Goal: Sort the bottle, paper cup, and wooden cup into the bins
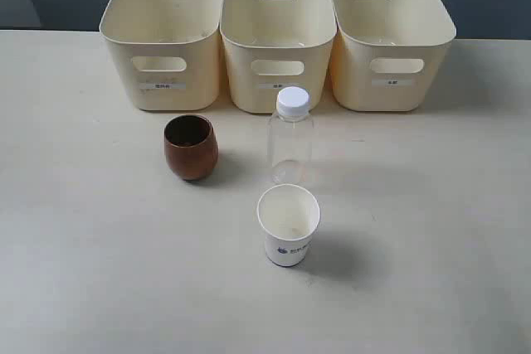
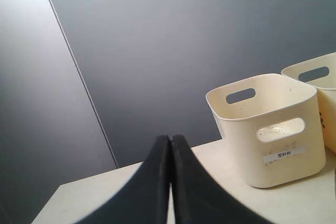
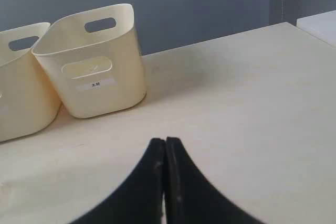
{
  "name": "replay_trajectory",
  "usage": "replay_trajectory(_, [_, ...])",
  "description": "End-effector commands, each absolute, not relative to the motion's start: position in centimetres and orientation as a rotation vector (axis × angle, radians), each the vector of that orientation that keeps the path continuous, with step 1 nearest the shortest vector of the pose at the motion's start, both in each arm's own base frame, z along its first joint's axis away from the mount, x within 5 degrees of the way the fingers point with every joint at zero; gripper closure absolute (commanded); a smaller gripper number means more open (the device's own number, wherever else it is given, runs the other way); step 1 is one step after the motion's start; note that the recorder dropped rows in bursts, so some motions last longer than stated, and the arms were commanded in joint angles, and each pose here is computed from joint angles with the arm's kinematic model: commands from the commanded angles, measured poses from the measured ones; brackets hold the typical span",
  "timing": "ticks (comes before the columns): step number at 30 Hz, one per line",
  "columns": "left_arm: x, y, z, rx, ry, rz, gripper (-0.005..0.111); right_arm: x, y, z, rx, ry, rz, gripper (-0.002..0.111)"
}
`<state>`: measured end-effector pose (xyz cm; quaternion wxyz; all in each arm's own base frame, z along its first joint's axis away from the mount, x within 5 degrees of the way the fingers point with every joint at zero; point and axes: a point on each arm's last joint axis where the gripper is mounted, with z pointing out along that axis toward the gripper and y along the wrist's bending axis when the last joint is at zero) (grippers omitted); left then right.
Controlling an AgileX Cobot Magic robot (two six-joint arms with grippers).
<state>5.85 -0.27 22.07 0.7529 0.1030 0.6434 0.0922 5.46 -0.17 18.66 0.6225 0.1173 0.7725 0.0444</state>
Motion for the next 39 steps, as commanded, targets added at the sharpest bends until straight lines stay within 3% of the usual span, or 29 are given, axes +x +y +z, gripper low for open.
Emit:
replay_trajectory(1, [5.8,-0.3,22.1,0.224,1.399,0.198,0.107,5.5,-0.2,18.6,0.272,1.762,0.090,0.109])
replay_trajectory(7, [5.8,-0.3,22.1,0.224,1.399,0.198,0.107,5.6,-0.4,19.3,0.274,1.683,0.077,0.109])
replay_trajectory(16, [5.8,-0.3,22.1,0.224,1.399,0.198,0.107,5.7,0.4,19.7,0.551,1.593,0.472,0.109])
replay_trajectory(39, [5.8,-0.3,22.1,0.224,1.399,0.198,0.107,5.7,0.1,20.5,0.717,1.439,0.640,0.109])
